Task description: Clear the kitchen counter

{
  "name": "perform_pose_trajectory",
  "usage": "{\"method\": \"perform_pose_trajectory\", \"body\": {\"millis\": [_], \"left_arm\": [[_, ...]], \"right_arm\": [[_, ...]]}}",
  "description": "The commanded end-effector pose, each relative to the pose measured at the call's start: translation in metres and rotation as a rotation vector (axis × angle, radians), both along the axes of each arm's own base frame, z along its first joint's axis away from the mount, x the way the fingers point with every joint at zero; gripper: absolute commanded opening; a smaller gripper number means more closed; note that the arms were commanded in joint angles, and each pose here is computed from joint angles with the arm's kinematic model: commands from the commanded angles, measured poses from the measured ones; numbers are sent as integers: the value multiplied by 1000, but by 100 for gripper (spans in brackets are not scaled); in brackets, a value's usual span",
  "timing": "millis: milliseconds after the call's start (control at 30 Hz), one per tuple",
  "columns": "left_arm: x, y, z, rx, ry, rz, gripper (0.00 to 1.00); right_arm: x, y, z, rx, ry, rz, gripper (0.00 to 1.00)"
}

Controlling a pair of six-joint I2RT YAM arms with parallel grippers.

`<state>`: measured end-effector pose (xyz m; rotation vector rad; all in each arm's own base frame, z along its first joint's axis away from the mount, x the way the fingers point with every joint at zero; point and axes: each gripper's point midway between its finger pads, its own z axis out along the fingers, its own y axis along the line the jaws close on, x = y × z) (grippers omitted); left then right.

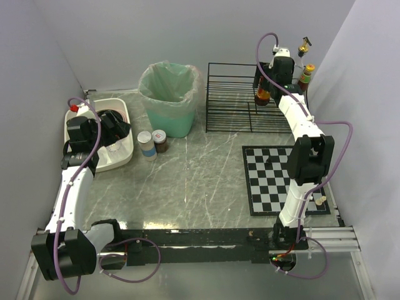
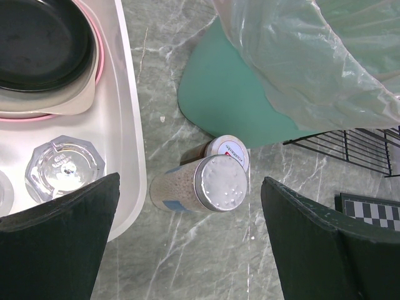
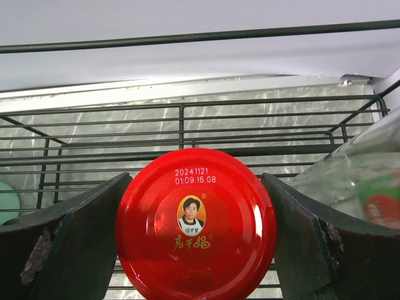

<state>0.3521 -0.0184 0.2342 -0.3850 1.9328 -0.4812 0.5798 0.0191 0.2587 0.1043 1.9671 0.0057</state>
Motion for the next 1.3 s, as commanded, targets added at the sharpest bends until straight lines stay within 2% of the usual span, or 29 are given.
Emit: {"method": "perform_pose_trajectory", "body": {"millis": [0, 233, 400, 500, 567, 733, 833, 1033, 1133, 1267], "left_arm": [[3, -4, 14, 7, -41, -24, 99], [3, -4, 13, 3, -38, -28, 99], [4, -5, 13, 2, -35, -29, 99], [4, -4, 12, 3, -35, -28, 99], [4, -4, 12, 3, -35, -28, 99], [3, -4, 13, 5, -36, -27, 99], [4, -4, 12, 3, -35, -26, 99], [4, -2, 10, 13, -30, -19, 99], [4, -1, 11, 14, -31, -12, 99], [4, -1, 13, 13, -38, -5, 99]], "right_arm": [[-3, -5, 52, 9, -132, -8, 90], [-13, -9, 94, -17, -212, -23, 91], [-18, -2, 105, -45, -253, -10, 92], [-23, 3, 111, -114, -285, 10, 92], [-31, 16, 122, -151, -339, 44, 93], [-50, 45, 141, -134, -414, 125, 93], [-71, 84, 150, -81, -456, 215, 93], [-130, 200, 148, 78, -478, 530, 92], [-163, 244, 135, 216, -445, 650, 91], [-200, 289, 110, 304, -357, 775, 91]]}}
